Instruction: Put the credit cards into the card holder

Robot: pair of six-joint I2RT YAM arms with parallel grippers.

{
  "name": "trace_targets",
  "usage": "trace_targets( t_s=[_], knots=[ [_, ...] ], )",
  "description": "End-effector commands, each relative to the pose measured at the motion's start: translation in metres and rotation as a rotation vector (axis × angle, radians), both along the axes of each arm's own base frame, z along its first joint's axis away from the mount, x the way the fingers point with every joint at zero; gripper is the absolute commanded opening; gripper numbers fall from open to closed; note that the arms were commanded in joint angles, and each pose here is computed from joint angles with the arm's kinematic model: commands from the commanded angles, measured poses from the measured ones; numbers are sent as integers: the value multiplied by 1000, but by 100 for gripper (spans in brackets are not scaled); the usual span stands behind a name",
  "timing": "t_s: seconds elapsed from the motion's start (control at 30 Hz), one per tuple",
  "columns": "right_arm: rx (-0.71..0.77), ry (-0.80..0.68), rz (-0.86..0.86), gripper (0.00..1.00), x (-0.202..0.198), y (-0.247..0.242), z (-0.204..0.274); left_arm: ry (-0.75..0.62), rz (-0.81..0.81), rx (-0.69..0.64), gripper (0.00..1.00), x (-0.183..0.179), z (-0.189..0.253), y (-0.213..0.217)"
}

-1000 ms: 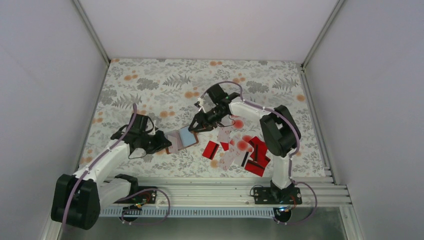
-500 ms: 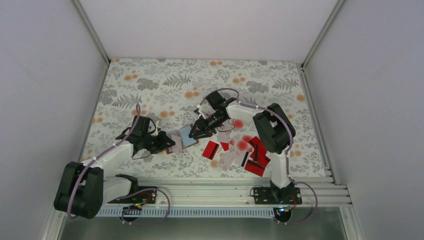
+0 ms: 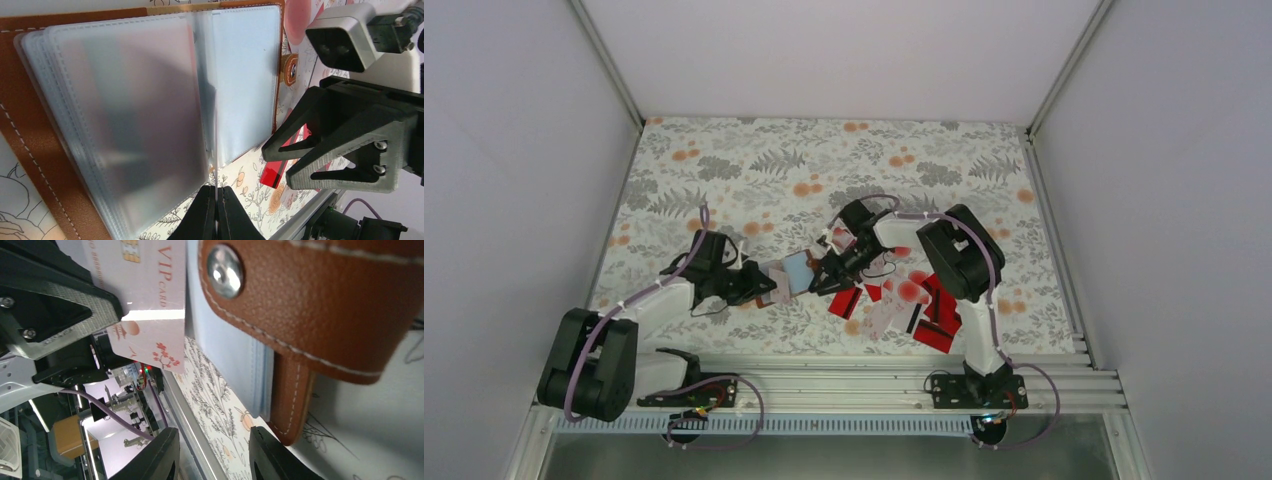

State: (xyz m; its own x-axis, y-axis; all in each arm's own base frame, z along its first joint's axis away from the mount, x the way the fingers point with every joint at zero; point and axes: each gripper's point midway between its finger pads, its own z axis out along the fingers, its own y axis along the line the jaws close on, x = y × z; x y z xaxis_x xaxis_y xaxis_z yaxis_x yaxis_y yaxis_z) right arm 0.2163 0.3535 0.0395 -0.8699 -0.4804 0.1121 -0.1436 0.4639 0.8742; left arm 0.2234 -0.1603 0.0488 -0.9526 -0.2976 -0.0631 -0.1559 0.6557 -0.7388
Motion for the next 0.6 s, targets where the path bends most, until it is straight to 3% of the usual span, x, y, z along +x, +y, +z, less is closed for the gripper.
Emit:
trace_targets(
  t_s=[0.0, 0.17, 0.43, 0.57],
  knots=[
    [-3, -13, 13, 36, -3, 1, -14, -37, -13, 0, 2, 4, 6, 0],
    [-3, -9, 11, 35, -1, 2, -13, -35, -26, 11, 2, 4, 1, 0],
    [241, -28, 93, 31, -7, 14, 48, -29, -30, 24, 2, 4, -4, 2],
    [249, -34, 91, 27, -5, 16, 51, -29, -29, 25, 2, 5, -4, 2]
  ],
)
